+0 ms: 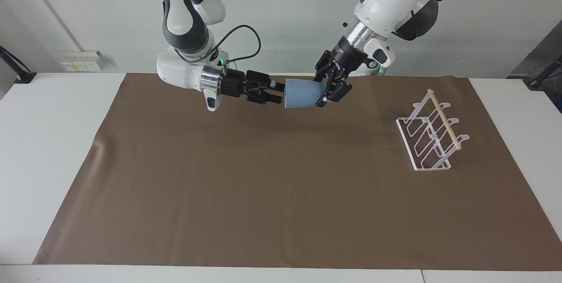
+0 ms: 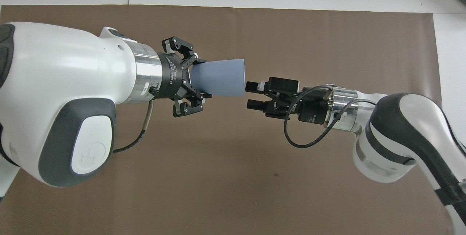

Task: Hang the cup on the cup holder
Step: 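Close the left gripper on the cup while the right gripper releases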

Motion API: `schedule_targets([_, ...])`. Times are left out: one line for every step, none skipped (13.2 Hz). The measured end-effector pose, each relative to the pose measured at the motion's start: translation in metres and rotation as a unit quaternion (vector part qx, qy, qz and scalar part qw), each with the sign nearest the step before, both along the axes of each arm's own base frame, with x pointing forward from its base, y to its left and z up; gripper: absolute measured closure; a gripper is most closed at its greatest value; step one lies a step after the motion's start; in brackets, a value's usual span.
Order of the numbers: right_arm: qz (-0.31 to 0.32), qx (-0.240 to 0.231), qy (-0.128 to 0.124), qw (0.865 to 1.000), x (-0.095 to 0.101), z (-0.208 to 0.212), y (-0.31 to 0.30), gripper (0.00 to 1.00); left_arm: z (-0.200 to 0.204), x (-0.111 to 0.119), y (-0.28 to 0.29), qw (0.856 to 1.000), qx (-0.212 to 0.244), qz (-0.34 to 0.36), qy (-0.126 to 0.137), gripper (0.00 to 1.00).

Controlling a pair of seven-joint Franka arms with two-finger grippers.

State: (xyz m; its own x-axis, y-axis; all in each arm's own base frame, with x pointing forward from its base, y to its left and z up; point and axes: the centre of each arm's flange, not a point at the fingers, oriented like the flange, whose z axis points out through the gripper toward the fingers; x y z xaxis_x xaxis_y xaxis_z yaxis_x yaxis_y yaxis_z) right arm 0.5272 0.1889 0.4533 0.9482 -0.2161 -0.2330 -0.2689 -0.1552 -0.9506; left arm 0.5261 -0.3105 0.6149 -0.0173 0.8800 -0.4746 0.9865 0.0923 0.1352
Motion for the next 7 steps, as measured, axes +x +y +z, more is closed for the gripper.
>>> schedule_targets([0.007, -0.030, -0.005, 1.000, 0.002, -0.003, -0.014, 0.00, -0.002, 0.002, 0.003, 1.000, 0.020, -0.003, -0.011, 0.27])
schedule_targets([0.012, -0.062, -0.004, 0.998, 0.004, -0.006, -0.028, 0.00, -0.005, 0.003, 0.006, 0.999, 0.038, -0.006, -0.019, 0.27])
schedule_targets([0.020, -0.095, -0.002, 0.995, 0.006, -0.008, -0.041, 0.00, -0.010, 0.004, 0.009, 0.998, 0.056, -0.011, -0.024, 0.27])
schedule_targets([0.028, -0.130, 0.000, 0.991, 0.007, -0.008, -0.051, 0.00, -0.017, 0.005, 0.012, 0.997, 0.075, -0.020, -0.029, 0.27])
schedule_targets([0.039, -0.166, 0.002, 0.985, 0.008, -0.007, -0.059, 0.00, -0.025, 0.005, 0.016, 0.994, 0.098, -0.033, -0.036, 0.27])
schedule_targets([0.051, -0.209, 0.002, 0.977, 0.009, -0.004, -0.066, 0.00, -0.036, 0.005, 0.022, 0.989, 0.131, -0.047, -0.044, 0.27])
schedule_targets([0.060, -0.250, -0.001, 0.966, 0.011, 0.001, -0.073, 0.00, -0.044, 0.004, 0.030, 0.983, 0.165, -0.060, -0.053, 0.27])
